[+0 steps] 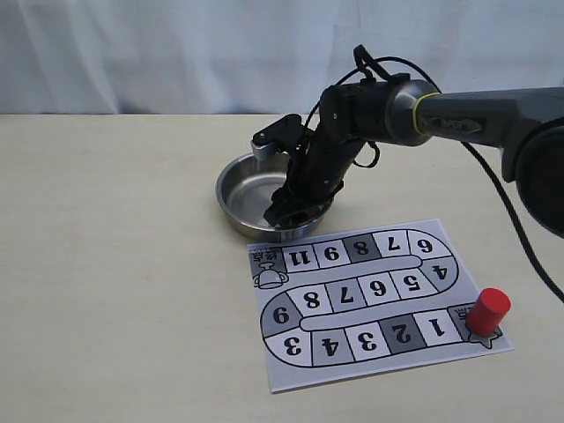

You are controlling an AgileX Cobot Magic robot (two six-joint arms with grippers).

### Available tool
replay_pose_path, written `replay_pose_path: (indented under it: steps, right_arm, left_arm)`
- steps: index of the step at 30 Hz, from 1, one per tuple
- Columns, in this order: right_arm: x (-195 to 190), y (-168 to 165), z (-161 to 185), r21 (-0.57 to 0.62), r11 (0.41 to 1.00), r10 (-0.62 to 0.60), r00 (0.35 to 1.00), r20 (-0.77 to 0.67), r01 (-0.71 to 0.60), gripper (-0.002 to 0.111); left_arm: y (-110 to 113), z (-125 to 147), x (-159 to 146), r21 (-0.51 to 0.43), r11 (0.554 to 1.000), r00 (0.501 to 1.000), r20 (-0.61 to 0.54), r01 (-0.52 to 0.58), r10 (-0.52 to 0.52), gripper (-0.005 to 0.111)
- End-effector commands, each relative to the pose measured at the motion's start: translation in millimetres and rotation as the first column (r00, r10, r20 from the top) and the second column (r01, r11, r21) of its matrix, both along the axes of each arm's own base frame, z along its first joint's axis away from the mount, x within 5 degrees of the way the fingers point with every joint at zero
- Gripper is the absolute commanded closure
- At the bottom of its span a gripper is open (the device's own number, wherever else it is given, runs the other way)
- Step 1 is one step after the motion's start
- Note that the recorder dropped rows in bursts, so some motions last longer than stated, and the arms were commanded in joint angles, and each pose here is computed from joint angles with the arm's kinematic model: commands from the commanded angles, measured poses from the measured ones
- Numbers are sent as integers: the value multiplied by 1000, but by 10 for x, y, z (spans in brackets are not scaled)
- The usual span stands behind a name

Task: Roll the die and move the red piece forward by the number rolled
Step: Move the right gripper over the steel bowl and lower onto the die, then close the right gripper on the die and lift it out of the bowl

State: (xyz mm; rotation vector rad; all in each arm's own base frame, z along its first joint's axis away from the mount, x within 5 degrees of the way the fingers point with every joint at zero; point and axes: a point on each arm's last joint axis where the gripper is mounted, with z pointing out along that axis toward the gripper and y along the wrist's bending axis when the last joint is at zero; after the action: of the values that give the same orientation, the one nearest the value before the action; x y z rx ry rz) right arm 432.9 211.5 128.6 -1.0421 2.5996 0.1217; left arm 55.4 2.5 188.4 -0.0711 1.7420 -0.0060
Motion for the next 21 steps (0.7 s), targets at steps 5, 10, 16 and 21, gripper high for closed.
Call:
replay_pose_path:
  steps: [5,10,16,21]
  right_arm:
    - [14,11,6,12,999,-41,999,2,41,49]
    - [13,-5,3,-10,1000,-30,1000,5,30,51]
    - [25,0,7,-3,1000,-30,999,19,31,94]
    - [60,23,94,33,999,-43,997,65,40,104]
  left_arm:
    - [-1,29,0,-7,1000,1000,18,0,0,107]
    - [-1,29,0,-7,1000,1000,18,0,0,107]
    - [-1,29,0,-7,1000,1000,18,0,0,107]
    - [-1,29,0,-7,1000,1000,18,0,0,107]
